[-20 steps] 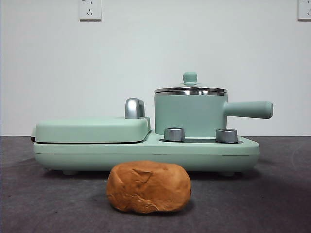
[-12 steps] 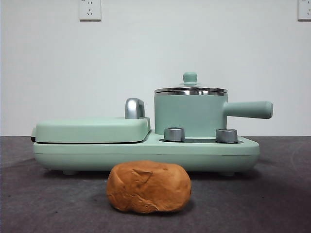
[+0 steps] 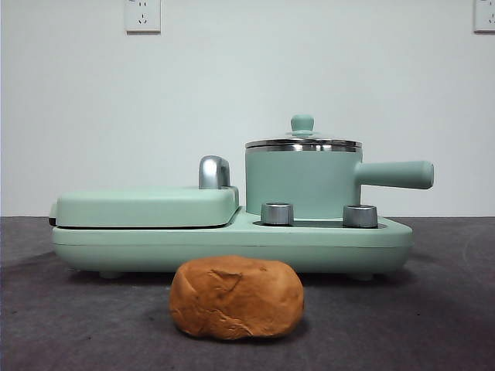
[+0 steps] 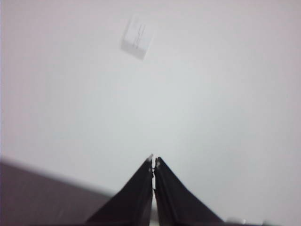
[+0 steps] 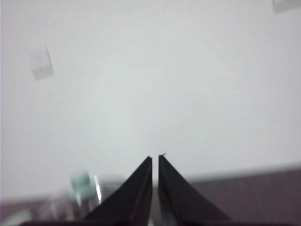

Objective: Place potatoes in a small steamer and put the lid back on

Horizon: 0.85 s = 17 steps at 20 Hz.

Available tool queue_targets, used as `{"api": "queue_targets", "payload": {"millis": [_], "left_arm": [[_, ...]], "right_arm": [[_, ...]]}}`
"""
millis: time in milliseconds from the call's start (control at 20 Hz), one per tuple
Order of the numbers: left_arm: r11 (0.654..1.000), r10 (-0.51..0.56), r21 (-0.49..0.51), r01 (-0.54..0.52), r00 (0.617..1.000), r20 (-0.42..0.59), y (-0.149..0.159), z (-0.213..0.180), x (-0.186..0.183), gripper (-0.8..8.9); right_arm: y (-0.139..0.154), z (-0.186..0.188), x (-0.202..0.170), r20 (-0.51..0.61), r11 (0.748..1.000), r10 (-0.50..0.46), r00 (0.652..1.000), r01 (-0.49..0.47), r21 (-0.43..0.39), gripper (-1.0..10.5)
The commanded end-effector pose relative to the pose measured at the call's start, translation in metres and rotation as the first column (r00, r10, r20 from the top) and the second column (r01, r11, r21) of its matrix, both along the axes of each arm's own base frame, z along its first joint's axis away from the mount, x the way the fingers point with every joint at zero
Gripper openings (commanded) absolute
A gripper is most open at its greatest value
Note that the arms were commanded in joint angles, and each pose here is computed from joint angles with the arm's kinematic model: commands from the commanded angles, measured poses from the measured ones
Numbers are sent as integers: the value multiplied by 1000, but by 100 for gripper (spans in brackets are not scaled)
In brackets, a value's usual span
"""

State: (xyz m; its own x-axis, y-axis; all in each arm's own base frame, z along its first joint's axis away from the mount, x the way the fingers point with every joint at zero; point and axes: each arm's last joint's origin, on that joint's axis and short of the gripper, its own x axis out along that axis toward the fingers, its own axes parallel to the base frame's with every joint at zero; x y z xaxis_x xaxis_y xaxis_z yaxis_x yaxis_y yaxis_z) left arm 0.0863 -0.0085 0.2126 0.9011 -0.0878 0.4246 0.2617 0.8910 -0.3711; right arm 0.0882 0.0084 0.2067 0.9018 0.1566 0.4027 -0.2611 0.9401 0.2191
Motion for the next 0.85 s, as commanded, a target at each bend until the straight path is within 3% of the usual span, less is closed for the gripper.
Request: {"api": "queue_targets", "payload": {"millis": [50,200,500,650,850], "left_arm": [[1000,-6,-27,7,999,38,0,7,-3,9],[999,9,-53,-9,1000,6,2,29,-9,9],[999,33,20,-30,980,-197,2,79,-14,9],[997,9,71,13,956,-294,0,98,-8,9],[980,-63,146,138,900,-431,-4,117,6,9]], "right_arm": [[-1,16,-6,43,998,17,999,-20,61,12],[-1,35,-11,-40,995,23,999,-19,102,13],[-1,76,-22,-245,996,48,968,-28,85,13],[0,93,-20,-341,997,70,938,-51,64,13],[4,111,-11,-428,987,129,895,-156,-28,13]]}}
